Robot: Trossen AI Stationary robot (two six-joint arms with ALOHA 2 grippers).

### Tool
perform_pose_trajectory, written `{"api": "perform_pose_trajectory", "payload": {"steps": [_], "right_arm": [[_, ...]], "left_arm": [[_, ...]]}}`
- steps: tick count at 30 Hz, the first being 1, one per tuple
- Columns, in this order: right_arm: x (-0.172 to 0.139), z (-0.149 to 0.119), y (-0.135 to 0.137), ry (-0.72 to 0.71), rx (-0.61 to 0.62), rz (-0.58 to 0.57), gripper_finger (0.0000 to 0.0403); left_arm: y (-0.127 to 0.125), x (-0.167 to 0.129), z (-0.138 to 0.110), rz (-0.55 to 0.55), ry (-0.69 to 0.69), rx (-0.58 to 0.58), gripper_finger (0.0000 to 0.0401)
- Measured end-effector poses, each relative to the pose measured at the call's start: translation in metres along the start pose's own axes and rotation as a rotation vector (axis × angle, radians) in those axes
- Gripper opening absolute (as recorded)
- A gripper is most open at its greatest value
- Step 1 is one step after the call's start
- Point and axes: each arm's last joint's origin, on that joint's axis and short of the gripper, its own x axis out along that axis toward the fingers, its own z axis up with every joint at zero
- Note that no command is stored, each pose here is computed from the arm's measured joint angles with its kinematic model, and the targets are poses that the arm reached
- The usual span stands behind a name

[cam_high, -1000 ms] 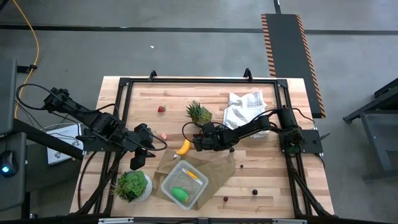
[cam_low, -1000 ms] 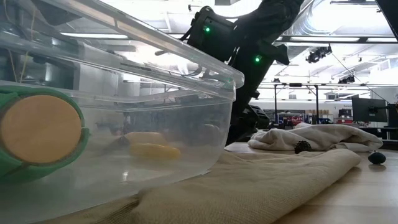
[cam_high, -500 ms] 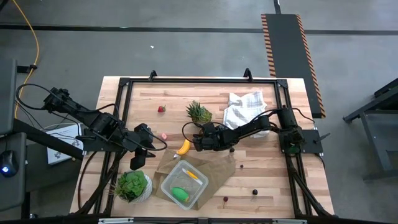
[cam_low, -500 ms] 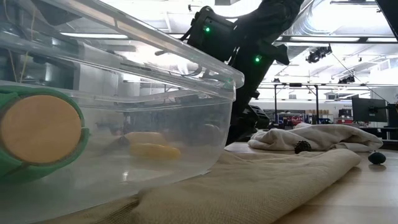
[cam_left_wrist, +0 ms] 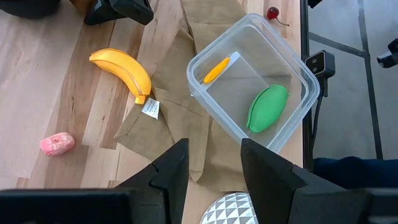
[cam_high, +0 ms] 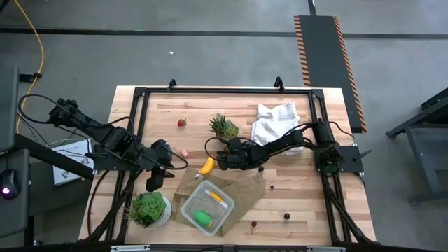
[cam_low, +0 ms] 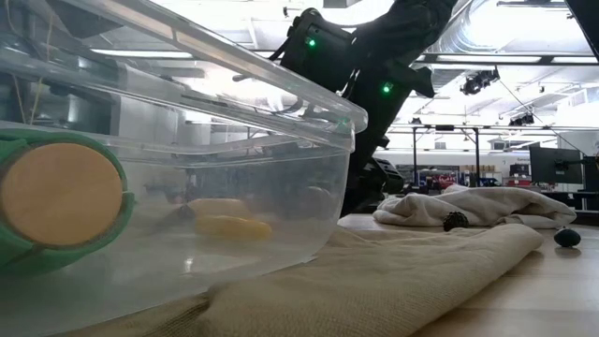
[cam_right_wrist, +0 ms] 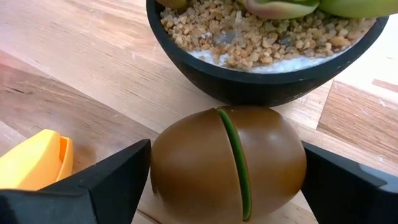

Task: Pick and placing Produce into tupperware
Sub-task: Put the kiwi into the container

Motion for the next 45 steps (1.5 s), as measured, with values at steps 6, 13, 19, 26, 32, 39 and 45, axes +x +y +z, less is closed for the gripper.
{"api": "perform_pose_trajectory", "payload": {"steps": [6, 13, 19, 26, 32, 39, 45], "right_arm": [[0.0, 0.0, 0.0, 0.0, 0.0, 0.0, 0.0361], [0.0, 0.0, 0.0, 0.0, 0.0, 0.0, 0.0338], [0.0, 0.0, 0.0, -0.001, 0.0, 0.0, 0.0325], [0.0, 0.0, 0.0, -0.001, 0.0, 0.0, 0.0322], [0.0, 0.0, 0.002, 0.0, 0.008, 0.013, 0.0322], [-0.006, -0.003, 0.009, -0.001, 0.016, 0.056, 0.0322], [-0.013, -0.001, 0.018, -0.003, 0.011, 0.087, 0.0322]], "left_arm": [[0.0, 0.0, 0.0, -0.002, 0.002, 0.0, 0.0134], [0.0, 0.0, 0.0, -0.002, 0.001, 0.0, 0.0134], [0.0, 0.0, 0.0, -0.002, 0.001, 0.0, 0.0134], [0.0, 0.0, 0.0, -0.002, 0.001, 0.0, 0.0134], [0.0, 0.0, 0.0, -0.002, 0.002, 0.0, 0.0134], [0.0, 0.0, 0.0, -0.003, 0.001, 0.0, 0.0134], [0.0, 0.0, 0.0, -0.003, 0.001, 0.0, 0.0134]]}}
